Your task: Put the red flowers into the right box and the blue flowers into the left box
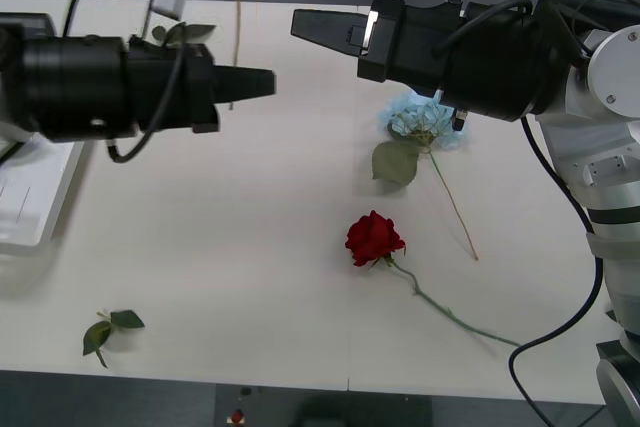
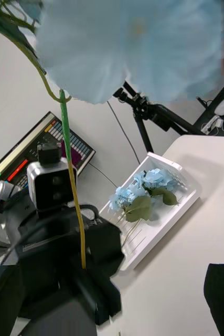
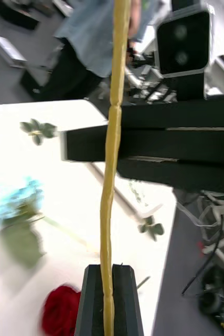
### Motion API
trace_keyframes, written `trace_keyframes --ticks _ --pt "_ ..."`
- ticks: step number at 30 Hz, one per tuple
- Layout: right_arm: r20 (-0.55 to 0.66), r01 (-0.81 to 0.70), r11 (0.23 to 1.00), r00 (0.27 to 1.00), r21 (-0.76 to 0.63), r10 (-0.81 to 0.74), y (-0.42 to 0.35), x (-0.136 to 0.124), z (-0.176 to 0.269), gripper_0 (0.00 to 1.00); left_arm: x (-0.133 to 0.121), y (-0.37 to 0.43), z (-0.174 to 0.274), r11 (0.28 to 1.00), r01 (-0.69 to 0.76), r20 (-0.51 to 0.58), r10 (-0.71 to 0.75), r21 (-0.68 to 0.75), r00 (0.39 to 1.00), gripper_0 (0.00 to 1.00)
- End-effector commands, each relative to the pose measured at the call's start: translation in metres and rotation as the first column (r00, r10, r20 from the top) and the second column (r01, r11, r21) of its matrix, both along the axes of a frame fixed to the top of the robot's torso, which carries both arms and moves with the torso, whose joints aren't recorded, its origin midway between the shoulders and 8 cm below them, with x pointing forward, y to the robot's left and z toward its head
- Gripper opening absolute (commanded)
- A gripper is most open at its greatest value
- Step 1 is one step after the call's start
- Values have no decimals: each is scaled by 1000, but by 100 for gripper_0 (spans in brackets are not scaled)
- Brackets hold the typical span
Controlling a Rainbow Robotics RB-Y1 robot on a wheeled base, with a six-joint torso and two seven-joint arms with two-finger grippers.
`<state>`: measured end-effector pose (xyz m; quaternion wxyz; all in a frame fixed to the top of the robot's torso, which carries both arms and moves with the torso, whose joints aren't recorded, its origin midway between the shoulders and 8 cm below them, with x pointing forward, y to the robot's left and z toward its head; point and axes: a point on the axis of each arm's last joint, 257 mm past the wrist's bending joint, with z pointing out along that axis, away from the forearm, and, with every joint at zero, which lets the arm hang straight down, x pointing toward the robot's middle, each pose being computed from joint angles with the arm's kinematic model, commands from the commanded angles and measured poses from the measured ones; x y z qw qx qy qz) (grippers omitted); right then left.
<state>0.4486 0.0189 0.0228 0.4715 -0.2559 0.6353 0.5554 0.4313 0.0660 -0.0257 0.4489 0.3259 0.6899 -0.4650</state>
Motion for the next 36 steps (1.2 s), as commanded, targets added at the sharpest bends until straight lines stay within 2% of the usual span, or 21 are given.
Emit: trace_keyframes --ticks 1,8,14,20,27,31,36 --pt "46 -34 999 998 22 33 11 -13 23 100 10 72 14 989 -145 -30 146 19 989 0" --pt "21 -23 1000 1000 20 23 6 -14 9 100 30 219 -2 900 -412 -49 423 144 905 0" --pt "1 18 1000 1000 -24 -18 -16 -10 -11 100 21 330 -23 794 -514 -69 562 323 824 0" --pt "-34 93 988 995 -121 -98 -46 4 -50 100 1 403 -47 689 -537 -65 641 486 765 0" --pt "-101 203 943 966 -265 -236 -88 26 -93 100 -12 449 -84 573 -521 -31 691 633 722 0" --pt "-151 241 877 933 -416 -328 -125 33 -126 100 -25 484 -111 485 -501 -10 726 717 688 0" --pt "-185 260 767 879 -587 -439 -168 35 -166 100 -38 499 -139 422 -441 7 717 792 697 0"
